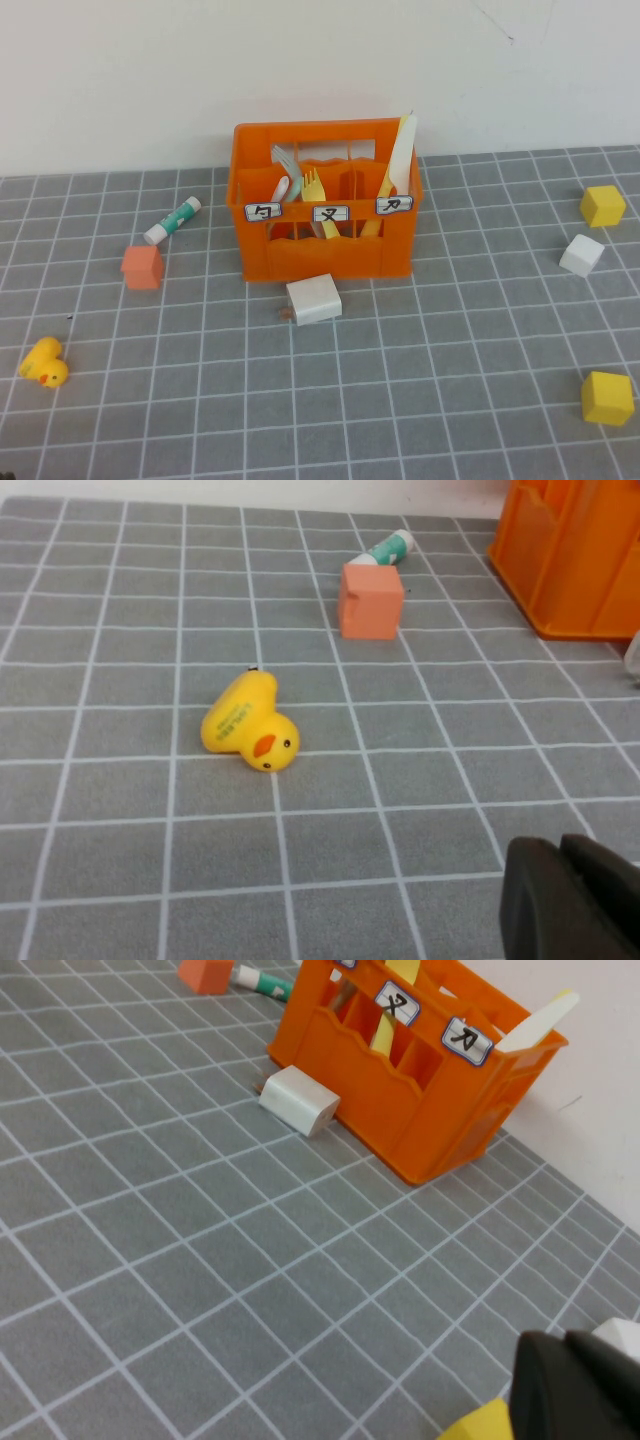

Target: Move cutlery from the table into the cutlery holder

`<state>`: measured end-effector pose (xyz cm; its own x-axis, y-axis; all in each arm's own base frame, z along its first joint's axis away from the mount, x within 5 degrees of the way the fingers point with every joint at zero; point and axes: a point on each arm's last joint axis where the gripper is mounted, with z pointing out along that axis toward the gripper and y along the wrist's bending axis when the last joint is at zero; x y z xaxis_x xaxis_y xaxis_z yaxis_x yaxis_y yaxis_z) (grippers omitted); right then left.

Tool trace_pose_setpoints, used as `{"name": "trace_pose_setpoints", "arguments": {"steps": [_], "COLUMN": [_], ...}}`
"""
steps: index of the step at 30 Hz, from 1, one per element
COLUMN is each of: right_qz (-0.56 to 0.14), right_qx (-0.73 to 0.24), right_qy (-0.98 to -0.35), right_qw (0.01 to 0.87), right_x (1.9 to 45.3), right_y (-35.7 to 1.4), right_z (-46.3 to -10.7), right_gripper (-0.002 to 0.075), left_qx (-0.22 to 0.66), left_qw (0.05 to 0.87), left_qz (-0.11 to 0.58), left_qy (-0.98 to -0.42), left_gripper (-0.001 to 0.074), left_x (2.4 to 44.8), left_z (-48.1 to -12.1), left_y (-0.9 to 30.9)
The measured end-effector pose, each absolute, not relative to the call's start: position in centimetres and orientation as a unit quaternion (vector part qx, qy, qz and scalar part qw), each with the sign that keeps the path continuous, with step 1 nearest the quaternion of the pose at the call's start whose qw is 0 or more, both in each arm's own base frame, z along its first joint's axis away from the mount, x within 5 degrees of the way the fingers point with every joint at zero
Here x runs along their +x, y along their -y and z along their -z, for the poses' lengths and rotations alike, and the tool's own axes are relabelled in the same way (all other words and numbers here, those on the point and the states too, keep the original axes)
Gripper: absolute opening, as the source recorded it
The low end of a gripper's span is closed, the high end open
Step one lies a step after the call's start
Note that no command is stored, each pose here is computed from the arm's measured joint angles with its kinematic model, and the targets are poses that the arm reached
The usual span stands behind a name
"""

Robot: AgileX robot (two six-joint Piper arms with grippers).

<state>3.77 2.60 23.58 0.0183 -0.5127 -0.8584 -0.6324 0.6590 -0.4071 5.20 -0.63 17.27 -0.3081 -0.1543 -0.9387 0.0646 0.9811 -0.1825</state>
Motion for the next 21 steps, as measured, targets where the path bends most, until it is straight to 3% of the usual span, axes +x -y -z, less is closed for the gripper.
{"name": "trace_pose_setpoints", "arguments": {"steps": [21], "right_qz": [-0.051], "right_qx": [-0.410], "right_qy": [-0.699], "right_qw": [0.584], "right_x": [3.77], "right_y": [-2.60], "right_z": [-23.58], "right_gripper": [-0.0001], "left_qx": [-0.054], "left_qw": [0.588], "left_qz": [0.090], "left_qy": [-0.802], "left_gripper": [0.0000], "left_x": [5.22], "left_z": [-17.27], "left_y": [0.50]}}
